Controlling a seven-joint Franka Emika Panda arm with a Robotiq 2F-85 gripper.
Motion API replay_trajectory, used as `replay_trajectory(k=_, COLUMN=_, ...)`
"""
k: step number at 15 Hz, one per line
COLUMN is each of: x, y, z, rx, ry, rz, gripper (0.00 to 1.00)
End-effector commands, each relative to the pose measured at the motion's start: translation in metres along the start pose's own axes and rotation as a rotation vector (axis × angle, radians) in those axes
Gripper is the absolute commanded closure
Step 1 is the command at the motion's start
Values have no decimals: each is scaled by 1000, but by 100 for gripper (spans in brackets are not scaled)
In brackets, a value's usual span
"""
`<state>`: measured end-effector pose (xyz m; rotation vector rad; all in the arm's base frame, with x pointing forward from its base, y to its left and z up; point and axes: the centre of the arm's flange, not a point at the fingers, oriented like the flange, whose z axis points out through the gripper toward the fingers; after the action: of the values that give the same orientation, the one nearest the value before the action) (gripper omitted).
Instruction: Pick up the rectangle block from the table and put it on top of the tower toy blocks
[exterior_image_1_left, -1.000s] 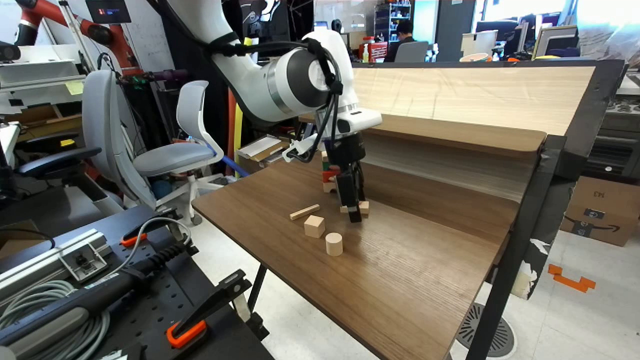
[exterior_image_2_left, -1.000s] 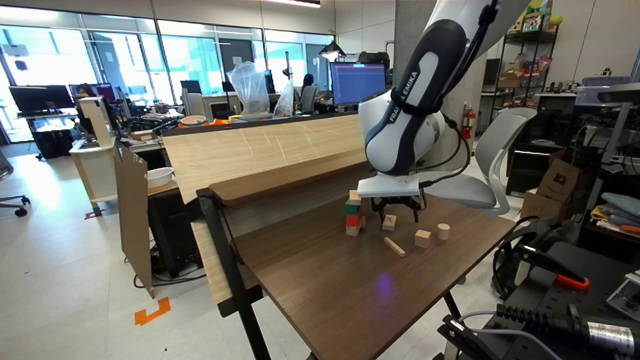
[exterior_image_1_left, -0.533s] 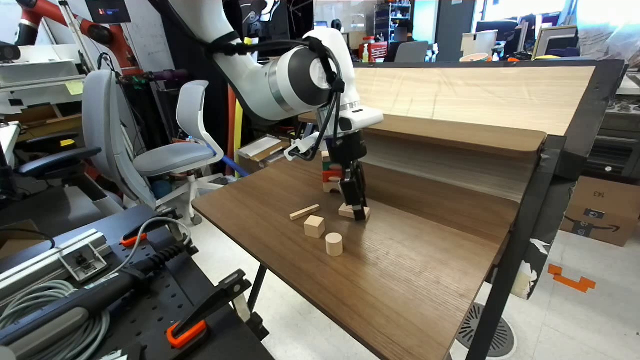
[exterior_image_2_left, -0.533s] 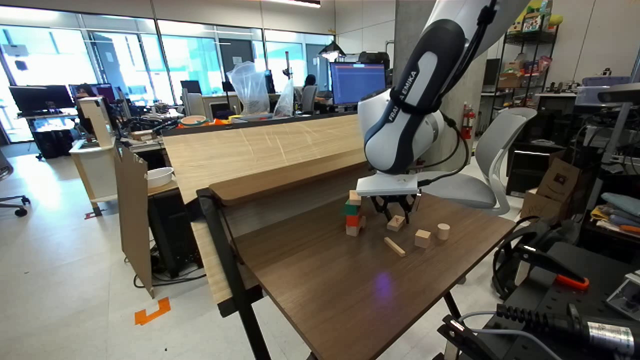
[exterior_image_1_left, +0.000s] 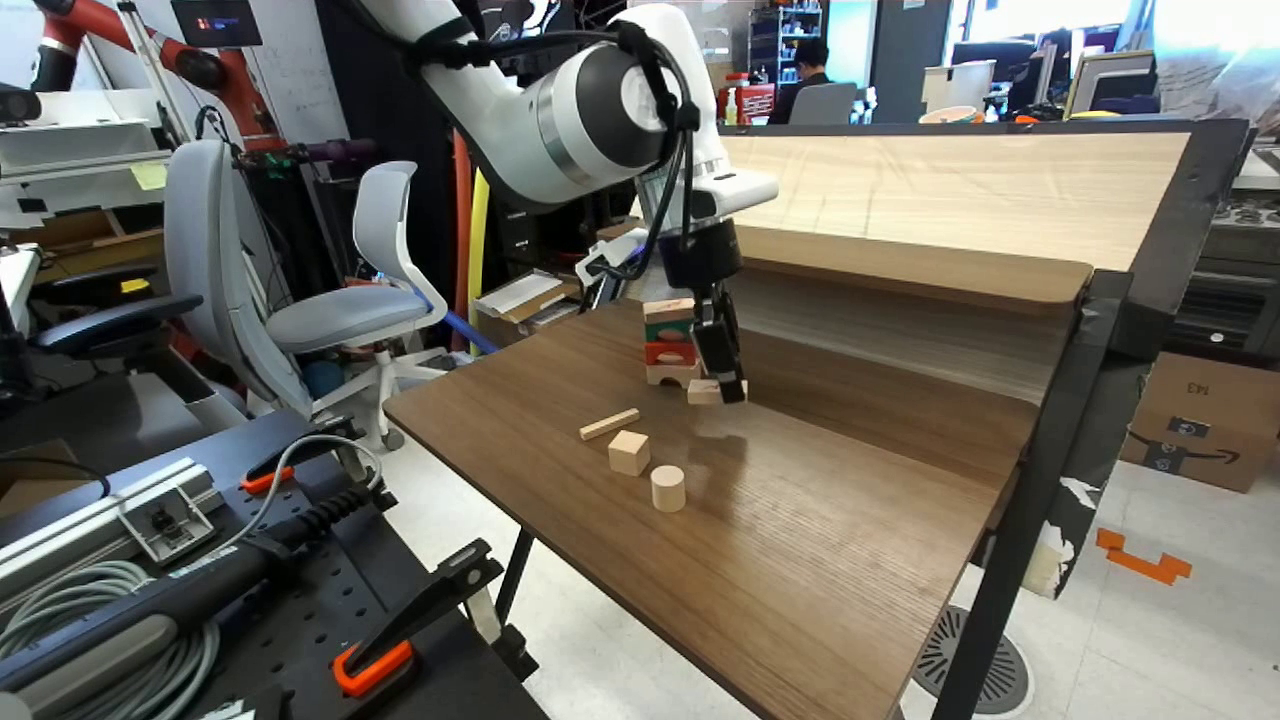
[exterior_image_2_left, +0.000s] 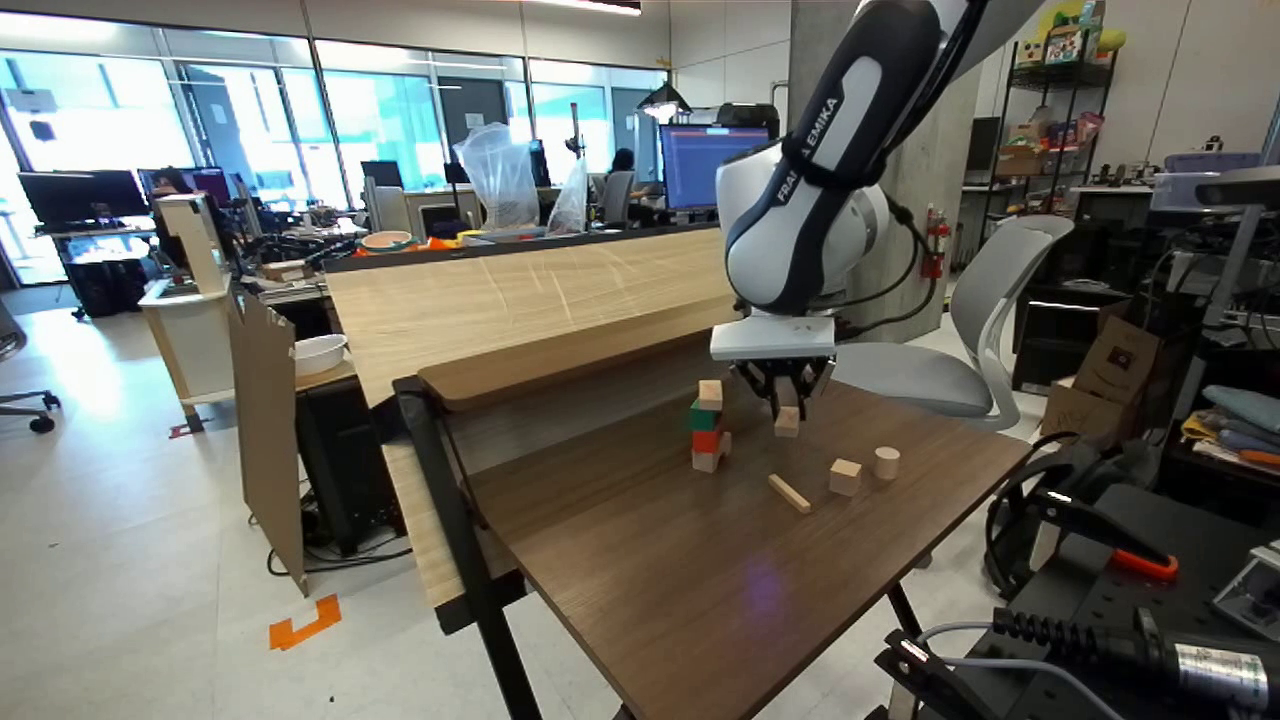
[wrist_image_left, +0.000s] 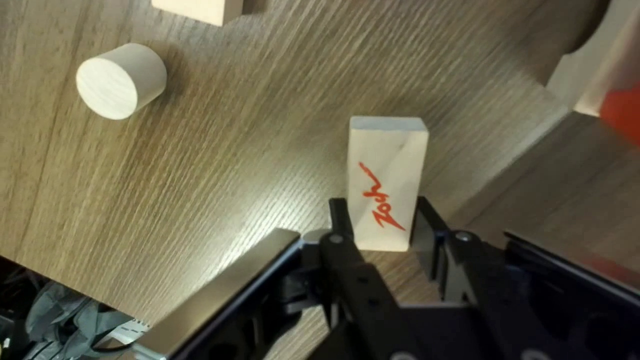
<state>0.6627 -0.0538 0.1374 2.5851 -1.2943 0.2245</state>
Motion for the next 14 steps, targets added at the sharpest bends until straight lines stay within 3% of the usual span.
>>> replay_trajectory(k=1, x=1, y=12, z=-38, rx=26, ry=-20, rz=-27, gripper=91)
replay_trajectory(k=14, x=-21, y=-8, z=-113, rx=87, ry=-61, rz=-69, gripper=91)
